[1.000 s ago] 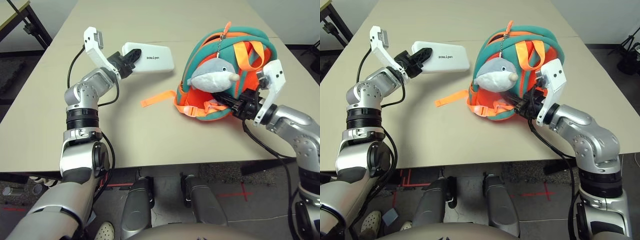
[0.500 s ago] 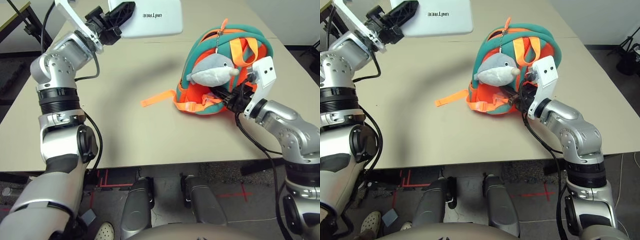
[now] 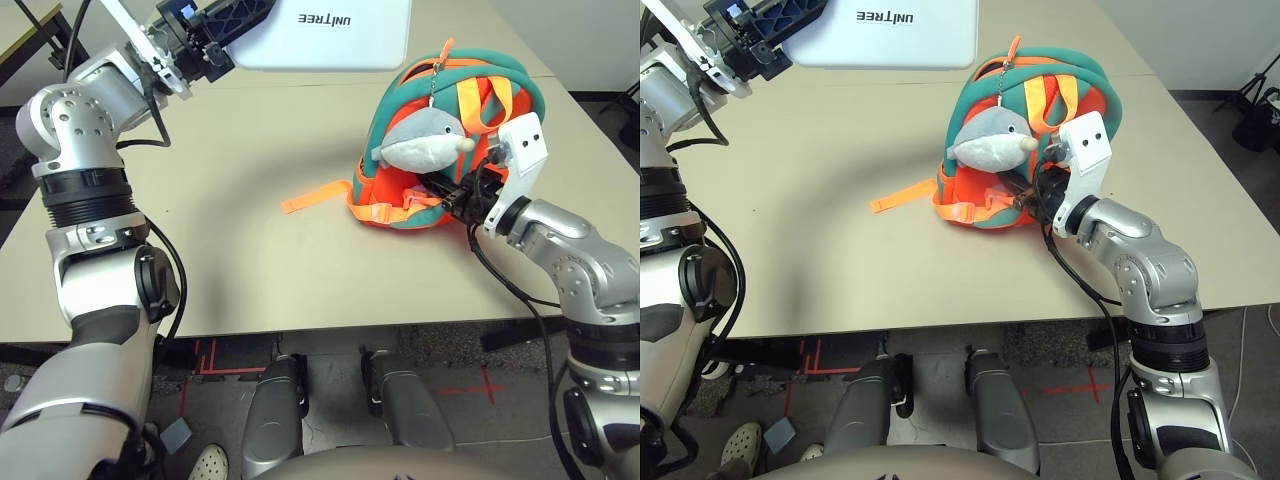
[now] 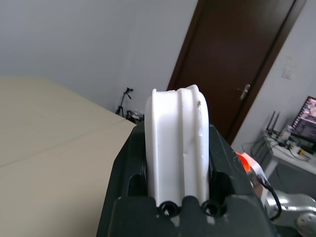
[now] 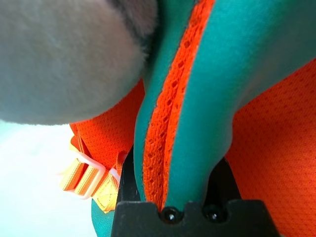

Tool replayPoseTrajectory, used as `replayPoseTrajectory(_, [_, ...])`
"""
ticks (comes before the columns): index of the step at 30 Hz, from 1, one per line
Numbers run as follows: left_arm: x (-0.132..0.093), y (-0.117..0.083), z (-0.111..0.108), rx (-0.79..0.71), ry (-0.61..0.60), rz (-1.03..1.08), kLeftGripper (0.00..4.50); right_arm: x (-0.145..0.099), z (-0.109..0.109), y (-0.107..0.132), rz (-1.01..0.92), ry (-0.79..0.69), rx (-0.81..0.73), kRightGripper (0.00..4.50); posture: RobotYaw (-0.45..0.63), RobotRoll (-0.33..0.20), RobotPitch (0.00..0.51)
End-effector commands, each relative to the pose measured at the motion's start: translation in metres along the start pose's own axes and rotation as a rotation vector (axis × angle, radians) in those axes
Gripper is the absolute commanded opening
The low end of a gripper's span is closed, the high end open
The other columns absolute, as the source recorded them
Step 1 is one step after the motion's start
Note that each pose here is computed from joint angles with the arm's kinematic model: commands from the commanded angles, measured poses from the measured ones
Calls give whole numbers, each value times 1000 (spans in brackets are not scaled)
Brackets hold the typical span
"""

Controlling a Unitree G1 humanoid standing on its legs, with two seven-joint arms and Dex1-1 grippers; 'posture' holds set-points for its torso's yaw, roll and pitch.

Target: Put the pencil case into the backpack and zip it.

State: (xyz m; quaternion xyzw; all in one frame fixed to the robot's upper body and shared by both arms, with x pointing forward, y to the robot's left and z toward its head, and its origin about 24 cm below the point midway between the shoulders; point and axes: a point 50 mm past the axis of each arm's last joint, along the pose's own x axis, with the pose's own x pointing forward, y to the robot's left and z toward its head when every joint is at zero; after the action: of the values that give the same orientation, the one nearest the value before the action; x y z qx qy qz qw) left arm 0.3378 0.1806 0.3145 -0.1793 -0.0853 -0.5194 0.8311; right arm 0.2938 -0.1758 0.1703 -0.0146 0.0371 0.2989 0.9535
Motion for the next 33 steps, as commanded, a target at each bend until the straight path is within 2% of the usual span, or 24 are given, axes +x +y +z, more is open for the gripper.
replayPoseTrajectory(1, [3,-3,-8,2,31,-35,1274,3,-12,0,-1,58,14,616,-159,0,163])
replayPoseTrajectory(6, [6,1,-23,21,106,-40,1274,4,-11,0,-3,55,10,616,-165,0,164])
replayPoseTrajectory(20, [27,-6,-42,58,284,-176,1273,5,-9,-2,-8,56,-8,616,-167,0,172])
replayPoseTrajectory(33, [70,2,-69,125,377,-246,1257,8,-10,0,-4,55,-20,614,-177,0,165])
